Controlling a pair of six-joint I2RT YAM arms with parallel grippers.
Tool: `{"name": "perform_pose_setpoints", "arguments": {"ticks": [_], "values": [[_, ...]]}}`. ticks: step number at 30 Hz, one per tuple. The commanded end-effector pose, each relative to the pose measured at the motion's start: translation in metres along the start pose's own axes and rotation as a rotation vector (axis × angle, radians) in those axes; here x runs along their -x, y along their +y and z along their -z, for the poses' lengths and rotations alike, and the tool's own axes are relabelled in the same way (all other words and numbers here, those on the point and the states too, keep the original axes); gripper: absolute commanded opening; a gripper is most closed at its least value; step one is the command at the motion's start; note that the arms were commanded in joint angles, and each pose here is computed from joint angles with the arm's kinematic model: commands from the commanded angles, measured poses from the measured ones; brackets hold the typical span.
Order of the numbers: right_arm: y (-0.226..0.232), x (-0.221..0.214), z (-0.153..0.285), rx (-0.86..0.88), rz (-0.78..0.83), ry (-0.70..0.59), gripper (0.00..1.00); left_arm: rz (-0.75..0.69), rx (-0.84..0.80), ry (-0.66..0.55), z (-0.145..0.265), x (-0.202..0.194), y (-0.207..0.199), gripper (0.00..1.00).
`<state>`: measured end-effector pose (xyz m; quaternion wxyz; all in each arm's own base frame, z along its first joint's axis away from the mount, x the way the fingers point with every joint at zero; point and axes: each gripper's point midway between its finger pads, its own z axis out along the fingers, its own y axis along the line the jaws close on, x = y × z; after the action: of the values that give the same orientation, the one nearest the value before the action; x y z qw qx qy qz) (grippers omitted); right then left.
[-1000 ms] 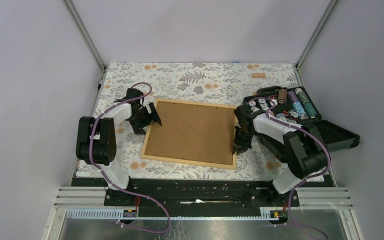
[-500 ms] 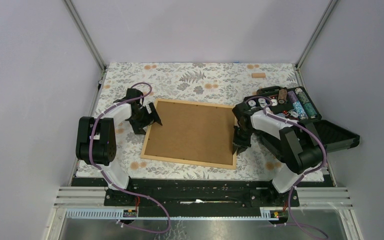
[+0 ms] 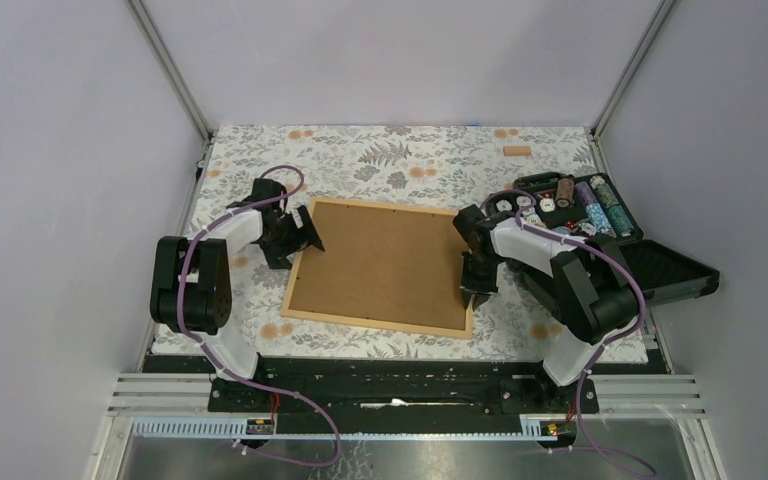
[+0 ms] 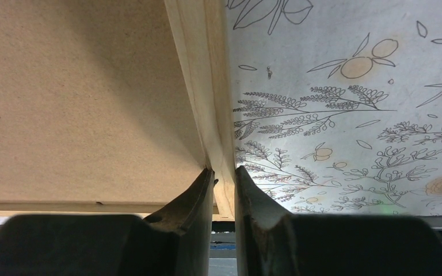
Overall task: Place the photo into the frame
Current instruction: Install the photo frame at the center of the board.
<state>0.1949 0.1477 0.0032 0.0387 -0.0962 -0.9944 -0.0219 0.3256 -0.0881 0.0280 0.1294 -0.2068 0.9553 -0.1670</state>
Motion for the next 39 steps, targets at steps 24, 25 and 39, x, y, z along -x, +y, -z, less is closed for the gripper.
{"name": "perform_pose_setpoints", "arguments": {"ticks": [24, 25, 39], "values": [[0.072, 0.058, -0.102, -0.214, -0.023, -0.331, 0.35, 0.012, -0.171, 0.181, -0.020, -0.049, -0.029, 0.96], [0.072, 0.058, -0.101, -0.209, -0.023, -0.332, 0.36, 0.012, -0.174, 0.182, -0.019, -0.049, -0.030, 0.96], [0.105, 0.061, 0.063, 0.245, 0.131, -0.456, 0.65, -0.005, -0.139, 0.158, -0.017, -0.043, -0.021, 0.97]]}}
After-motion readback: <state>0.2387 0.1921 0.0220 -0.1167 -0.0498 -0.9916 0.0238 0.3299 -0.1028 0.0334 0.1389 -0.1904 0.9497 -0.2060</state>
